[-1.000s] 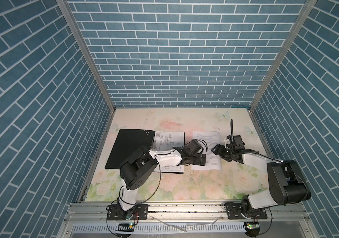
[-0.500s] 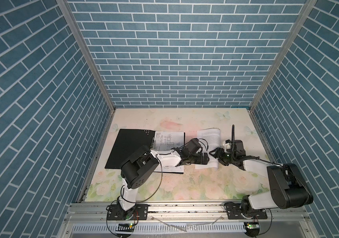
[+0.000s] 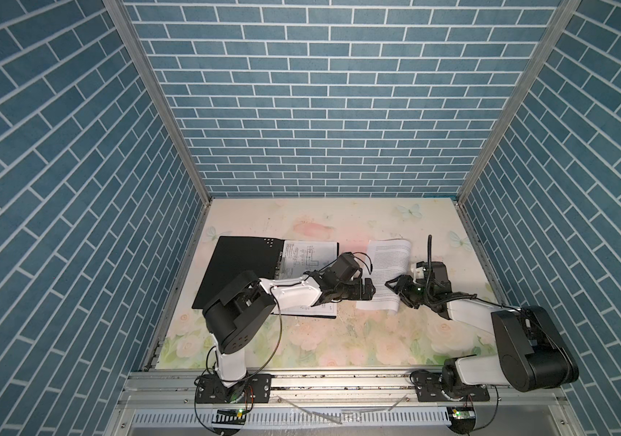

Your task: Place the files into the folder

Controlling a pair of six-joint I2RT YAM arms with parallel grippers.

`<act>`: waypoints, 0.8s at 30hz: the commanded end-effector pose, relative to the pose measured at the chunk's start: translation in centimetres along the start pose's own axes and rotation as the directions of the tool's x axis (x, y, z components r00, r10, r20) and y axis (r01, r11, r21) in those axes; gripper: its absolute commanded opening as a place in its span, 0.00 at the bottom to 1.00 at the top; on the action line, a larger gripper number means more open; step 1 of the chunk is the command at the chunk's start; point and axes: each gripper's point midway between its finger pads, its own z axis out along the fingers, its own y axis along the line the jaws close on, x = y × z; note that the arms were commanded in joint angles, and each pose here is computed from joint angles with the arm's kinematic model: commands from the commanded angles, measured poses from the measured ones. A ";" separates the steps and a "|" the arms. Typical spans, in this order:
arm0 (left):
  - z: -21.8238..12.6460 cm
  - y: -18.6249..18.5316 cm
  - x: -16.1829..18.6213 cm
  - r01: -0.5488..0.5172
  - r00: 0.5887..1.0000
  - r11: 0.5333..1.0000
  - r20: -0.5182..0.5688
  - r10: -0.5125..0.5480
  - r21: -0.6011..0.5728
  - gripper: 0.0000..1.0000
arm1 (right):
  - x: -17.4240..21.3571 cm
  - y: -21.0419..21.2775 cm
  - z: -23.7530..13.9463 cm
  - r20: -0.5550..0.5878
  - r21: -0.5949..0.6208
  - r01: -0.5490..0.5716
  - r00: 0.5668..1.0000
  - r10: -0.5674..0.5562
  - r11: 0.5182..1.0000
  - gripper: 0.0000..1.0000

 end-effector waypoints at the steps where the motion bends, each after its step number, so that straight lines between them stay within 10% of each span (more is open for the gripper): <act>1: -0.6 -0.6 1.7 0.061 0.998 0.998 -0.006 -0.061 0.020 0.99 | 0.6 -1.7 0.1 0.013 0.064 -0.060 0.998 0.059 0.996 0.54; 24: -0.6 -4.1 5.9 0.361 0.914 0.899 0.098 -0.395 0.249 1.00 | 1.7 -2.3 2.1 0.075 0.120 -0.112 0.992 0.103 0.986 0.54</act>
